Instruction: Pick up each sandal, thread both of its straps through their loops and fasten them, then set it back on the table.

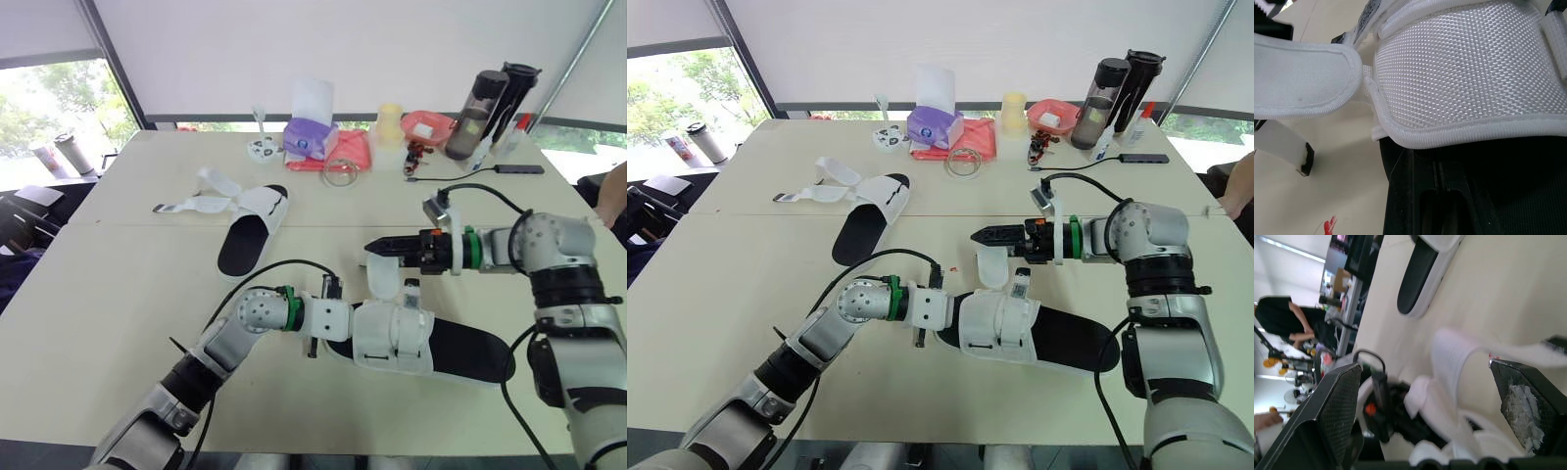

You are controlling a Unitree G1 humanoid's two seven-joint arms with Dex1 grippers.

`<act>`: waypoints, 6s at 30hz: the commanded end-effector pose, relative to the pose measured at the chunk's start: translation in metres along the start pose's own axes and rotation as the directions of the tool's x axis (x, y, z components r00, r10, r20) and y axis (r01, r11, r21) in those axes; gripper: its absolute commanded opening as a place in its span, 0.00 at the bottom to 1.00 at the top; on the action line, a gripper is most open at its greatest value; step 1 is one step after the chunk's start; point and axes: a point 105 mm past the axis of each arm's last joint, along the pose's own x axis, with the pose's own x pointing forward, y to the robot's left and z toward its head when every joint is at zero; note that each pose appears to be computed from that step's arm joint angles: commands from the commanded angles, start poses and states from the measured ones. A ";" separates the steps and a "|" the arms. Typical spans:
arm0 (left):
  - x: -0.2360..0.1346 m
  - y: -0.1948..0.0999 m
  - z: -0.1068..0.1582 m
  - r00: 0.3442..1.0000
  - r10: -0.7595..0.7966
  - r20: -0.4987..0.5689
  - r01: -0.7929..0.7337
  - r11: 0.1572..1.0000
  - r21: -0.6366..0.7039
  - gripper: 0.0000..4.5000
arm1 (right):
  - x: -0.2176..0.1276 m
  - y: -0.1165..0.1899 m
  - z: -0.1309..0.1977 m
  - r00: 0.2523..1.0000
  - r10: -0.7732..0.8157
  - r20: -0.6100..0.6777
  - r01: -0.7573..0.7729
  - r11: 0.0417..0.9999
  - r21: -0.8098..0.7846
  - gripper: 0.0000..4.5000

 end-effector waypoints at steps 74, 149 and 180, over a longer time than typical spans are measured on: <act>0.012 -0.029 -0.021 0.990 -0.133 -0.034 0.133 0.991 -0.010 0.00 | -0.093 0.060 -0.093 0.996 -0.088 0.024 0.086 0.821 -0.564 0.99; 0.010 -0.052 0.004 0.992 -0.121 0.024 0.124 0.982 -0.145 0.00 | -0.041 0.075 -0.147 0.994 0.054 0.091 -0.027 0.962 -0.271 0.01; 0.009 -0.047 -0.001 0.996 -0.094 0.002 0.094 0.985 -0.147 0.00 | -0.046 0.033 -0.117 0.997 -0.030 -0.073 0.005 0.947 -0.320 0.01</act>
